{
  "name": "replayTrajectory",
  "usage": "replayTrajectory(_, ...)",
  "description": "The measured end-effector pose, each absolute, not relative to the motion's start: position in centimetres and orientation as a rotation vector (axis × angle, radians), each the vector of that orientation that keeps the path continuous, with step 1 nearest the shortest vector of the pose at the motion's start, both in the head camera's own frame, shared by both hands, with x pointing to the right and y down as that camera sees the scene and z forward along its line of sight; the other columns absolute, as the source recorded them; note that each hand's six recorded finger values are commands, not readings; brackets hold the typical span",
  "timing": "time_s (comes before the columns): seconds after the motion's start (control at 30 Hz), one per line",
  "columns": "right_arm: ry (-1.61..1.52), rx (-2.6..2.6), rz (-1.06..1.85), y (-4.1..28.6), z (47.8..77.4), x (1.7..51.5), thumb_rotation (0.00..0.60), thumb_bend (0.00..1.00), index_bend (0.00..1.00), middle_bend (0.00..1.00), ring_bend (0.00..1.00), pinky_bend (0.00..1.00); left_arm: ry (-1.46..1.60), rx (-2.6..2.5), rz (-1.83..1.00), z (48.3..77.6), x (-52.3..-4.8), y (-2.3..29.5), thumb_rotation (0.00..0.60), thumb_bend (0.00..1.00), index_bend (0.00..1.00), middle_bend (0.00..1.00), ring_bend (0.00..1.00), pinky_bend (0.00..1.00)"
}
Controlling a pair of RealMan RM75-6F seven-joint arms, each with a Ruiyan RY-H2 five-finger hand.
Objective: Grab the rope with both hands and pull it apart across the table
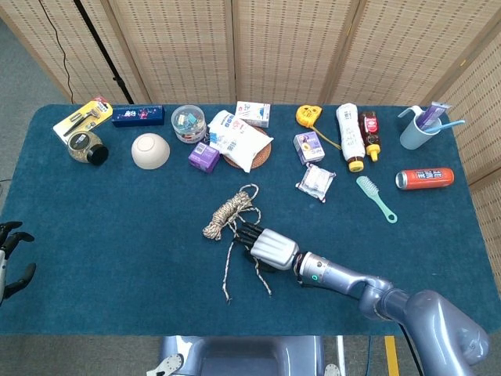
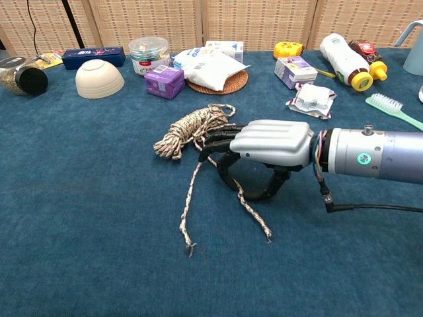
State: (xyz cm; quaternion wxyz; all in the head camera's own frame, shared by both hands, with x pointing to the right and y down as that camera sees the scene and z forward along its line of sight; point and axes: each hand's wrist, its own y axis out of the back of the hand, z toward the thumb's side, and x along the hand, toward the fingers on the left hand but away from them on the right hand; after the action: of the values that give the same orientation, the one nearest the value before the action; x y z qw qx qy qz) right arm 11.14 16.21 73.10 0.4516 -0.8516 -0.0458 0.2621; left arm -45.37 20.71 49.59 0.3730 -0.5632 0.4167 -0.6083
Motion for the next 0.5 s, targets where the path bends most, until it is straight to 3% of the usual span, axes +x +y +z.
replayTrajectory(0.5, -0.129, -2.110, 0.652, 16.21, 73.04, 11.14, 0.600, 0.34, 0.54, 0.17, 0.00, 0.00, 1.067, -1.443, -1.555, 49.48, -45.35, 20.67, 0.600, 0.28, 0.38, 0.23, 0.17, 0.00)
